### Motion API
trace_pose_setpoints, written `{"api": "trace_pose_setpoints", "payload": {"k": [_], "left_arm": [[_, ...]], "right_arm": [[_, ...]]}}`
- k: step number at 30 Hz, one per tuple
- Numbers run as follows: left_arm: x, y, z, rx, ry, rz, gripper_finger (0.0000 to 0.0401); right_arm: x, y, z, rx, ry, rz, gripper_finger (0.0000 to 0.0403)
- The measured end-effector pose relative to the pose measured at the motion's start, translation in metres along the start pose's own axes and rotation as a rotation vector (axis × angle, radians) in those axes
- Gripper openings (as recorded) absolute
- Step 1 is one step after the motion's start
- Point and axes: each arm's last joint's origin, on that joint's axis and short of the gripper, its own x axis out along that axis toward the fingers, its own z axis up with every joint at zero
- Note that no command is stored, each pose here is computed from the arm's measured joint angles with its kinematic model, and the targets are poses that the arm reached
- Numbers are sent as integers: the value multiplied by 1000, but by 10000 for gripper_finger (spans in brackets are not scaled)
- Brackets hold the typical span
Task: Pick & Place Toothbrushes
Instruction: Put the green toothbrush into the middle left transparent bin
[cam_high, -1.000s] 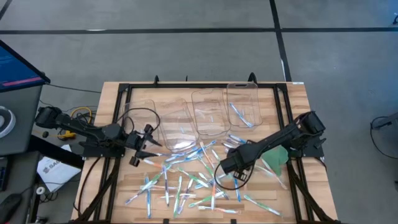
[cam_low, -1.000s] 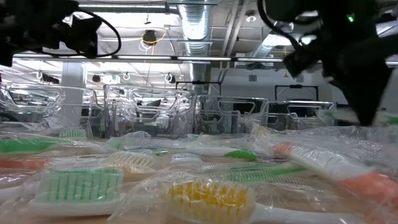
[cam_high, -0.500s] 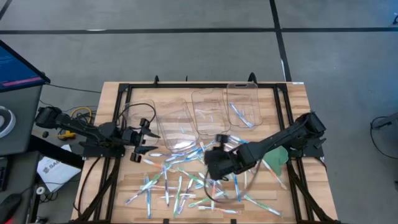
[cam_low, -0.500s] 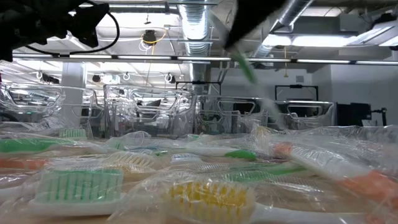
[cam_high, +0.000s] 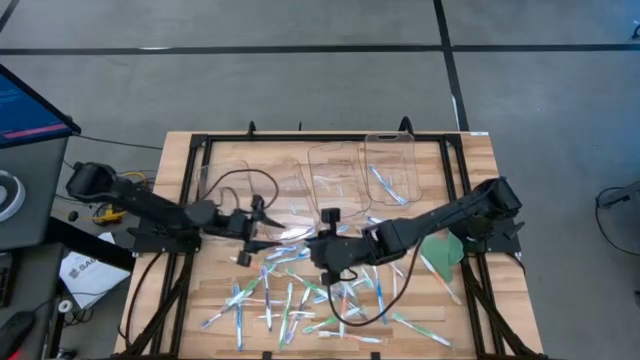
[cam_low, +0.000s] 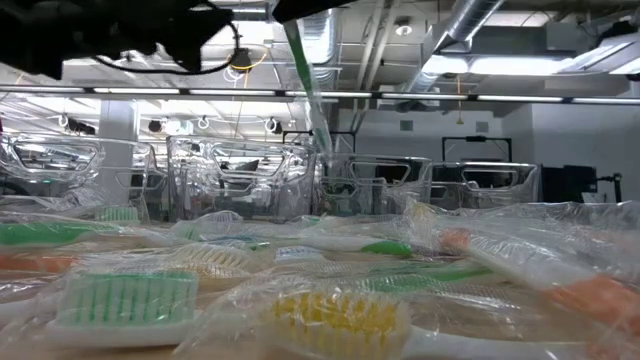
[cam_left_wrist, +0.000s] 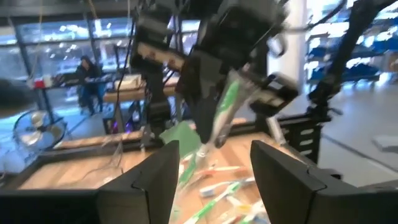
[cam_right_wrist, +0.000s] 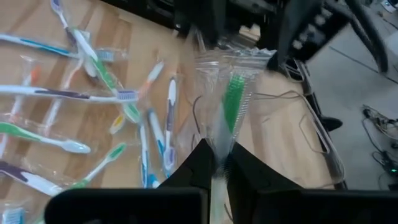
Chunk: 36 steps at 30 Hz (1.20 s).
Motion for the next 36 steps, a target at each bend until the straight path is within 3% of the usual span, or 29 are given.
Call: {"api": "trace_pose_setpoints", "payload": {"k": [11, 22, 27, 32, 36], "left_arm": [[53, -4, -7, -9, 81, 8, 236], [65, -5, -14, 53, 116, 30, 218], [65, -6, -16, 43, 146, 51, 156], [63, -9, -19, 56, 183, 124, 32], [62, -11, -14, 50, 168, 132, 17]], "right_arm": [[2, -3, 4, -50, -37, -9, 15], [1, -4, 12, -74, -125, 21, 20], [1, -4, 14, -103, -138, 17, 45], [1, -4, 14, -103, -136, 6, 88], [-1, -2, 14, -120, -135, -4, 128]]}}
